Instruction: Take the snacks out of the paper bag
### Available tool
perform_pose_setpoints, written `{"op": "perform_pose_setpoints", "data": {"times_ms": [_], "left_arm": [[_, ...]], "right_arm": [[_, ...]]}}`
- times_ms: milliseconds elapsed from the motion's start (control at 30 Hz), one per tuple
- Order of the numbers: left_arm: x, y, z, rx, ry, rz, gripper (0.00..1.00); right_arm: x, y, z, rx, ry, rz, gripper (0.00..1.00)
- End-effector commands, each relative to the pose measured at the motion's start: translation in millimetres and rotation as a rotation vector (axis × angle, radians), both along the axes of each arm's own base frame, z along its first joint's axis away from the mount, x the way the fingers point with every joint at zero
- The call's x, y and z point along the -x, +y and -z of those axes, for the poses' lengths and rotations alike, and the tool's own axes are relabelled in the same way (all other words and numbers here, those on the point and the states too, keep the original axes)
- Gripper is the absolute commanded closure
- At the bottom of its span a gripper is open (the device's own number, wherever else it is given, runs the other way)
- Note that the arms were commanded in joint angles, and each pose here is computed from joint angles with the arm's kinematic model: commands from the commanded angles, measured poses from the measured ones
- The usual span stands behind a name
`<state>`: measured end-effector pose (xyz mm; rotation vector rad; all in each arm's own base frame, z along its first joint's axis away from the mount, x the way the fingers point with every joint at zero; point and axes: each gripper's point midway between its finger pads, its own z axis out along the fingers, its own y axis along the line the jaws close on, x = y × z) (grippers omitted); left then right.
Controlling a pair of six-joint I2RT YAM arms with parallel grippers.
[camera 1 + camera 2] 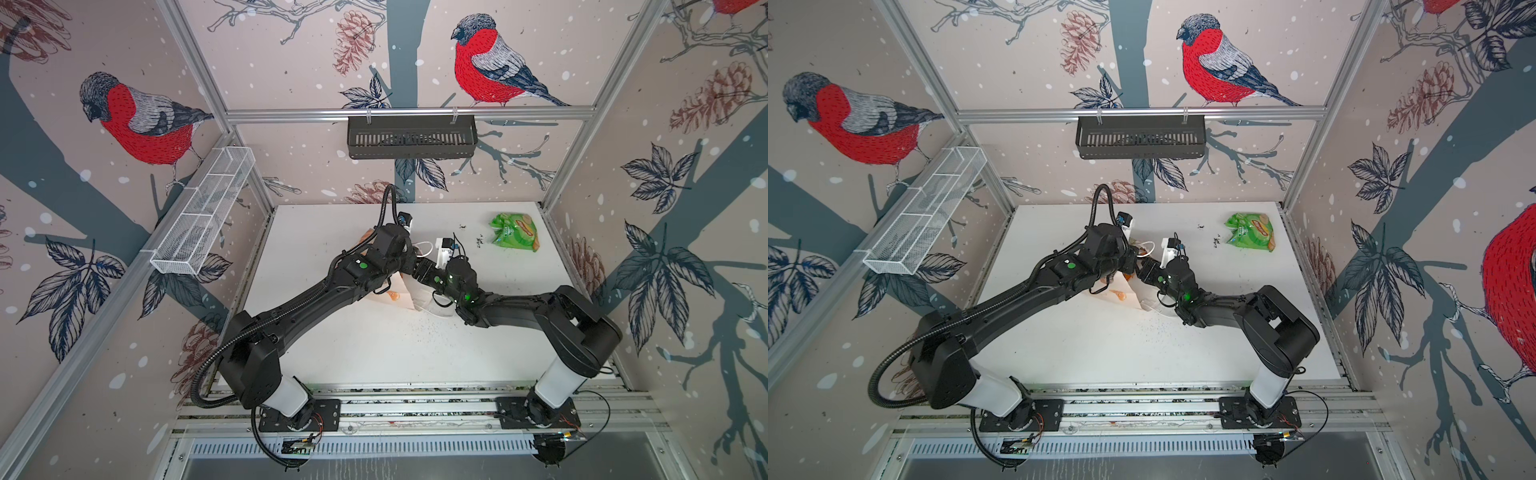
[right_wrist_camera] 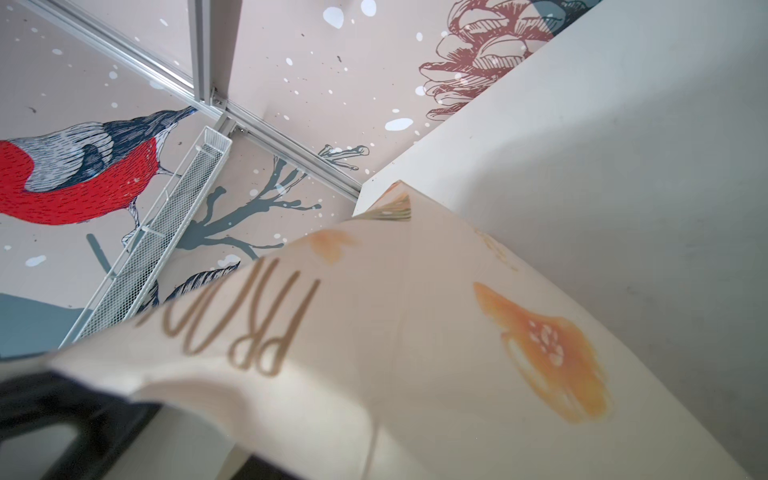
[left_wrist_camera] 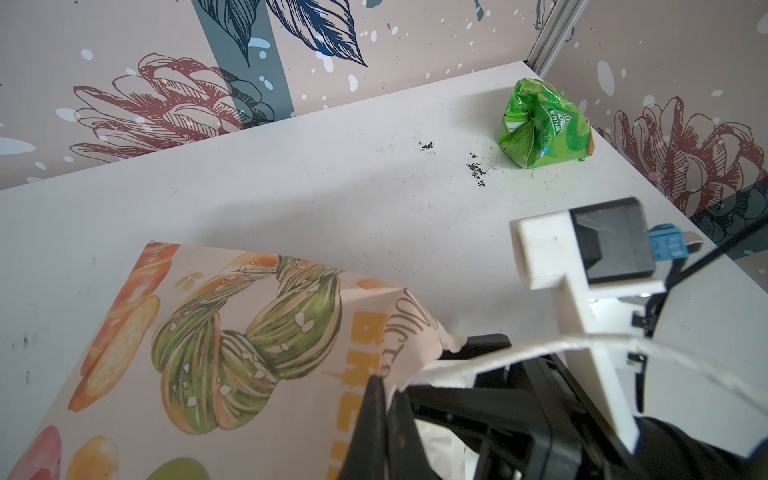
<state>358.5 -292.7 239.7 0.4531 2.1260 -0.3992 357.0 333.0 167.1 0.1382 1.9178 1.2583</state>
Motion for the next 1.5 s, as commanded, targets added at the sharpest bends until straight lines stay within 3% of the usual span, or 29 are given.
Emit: {"op": "perform_pose_setpoints", "data": {"times_ms": [0, 100, 333, 700, 867, 1467], "left_arm": [[-1, -10, -18, 0.069, -0.046, 0.021, 1.0], [-1, -13, -17, 0.071, -0.043, 0.031, 1.0], [1, -15, -17, 0.072, -0.039, 0.042, 1.0], [0, -14, -11, 0.052, -0.035, 0.036, 1.0], [0, -12, -8, 0.043, -0.034, 0.027, 1.0], [-7, 1, -5, 0.001, -0.045, -0.049, 1.0]], "right_arm": [[-9, 0, 2, 0.017, -0.005, 0.033, 0.47], [-15, 6, 4, 0.021, -0.004, 0.032, 0.43], [-22, 25, 8, 0.014, 0.004, -0.023, 0.45], [-25, 24, 9, 0.038, -0.011, -0.012, 0.85], [-26, 19, 8, 0.062, -0.025, 0.01, 0.97], [-24, 0, -7, 0.171, -0.094, 0.091, 1.0]]}}
